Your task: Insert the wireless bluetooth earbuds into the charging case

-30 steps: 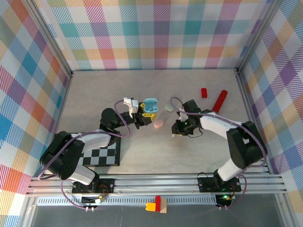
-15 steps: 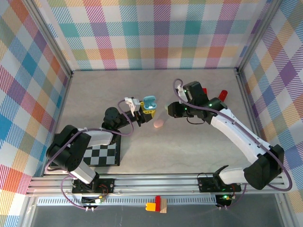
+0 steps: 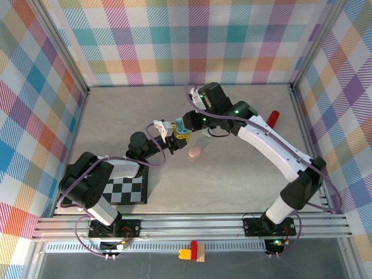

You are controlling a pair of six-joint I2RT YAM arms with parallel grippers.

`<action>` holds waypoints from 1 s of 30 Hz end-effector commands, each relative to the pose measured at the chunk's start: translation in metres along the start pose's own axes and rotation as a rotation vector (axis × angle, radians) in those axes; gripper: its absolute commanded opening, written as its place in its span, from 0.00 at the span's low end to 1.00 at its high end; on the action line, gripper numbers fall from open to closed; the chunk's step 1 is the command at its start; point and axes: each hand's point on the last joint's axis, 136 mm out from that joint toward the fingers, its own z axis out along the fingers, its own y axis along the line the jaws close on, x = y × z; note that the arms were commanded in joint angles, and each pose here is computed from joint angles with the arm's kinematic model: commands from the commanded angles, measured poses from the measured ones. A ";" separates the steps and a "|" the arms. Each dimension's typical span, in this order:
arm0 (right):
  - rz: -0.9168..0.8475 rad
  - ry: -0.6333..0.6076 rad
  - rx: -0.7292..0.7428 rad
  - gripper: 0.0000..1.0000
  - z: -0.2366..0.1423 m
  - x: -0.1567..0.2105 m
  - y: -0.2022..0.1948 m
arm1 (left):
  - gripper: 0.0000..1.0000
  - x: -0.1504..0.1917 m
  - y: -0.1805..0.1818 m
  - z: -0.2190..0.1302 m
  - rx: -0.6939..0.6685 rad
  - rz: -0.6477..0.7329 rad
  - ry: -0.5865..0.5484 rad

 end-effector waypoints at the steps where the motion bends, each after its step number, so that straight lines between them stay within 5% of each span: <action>1: -0.037 -0.001 -0.013 0.21 -0.001 -0.007 0.011 | 0.41 -0.011 0.004 -0.004 -0.019 0.054 -0.042; 23: -0.037 0.109 -0.053 0.22 0.040 0.018 0.019 | 0.40 -0.013 0.010 -0.010 -0.046 0.042 -0.044; 30: -0.021 0.085 -0.044 0.31 0.034 0.014 0.018 | 0.40 -0.014 0.010 -0.010 -0.046 0.041 -0.048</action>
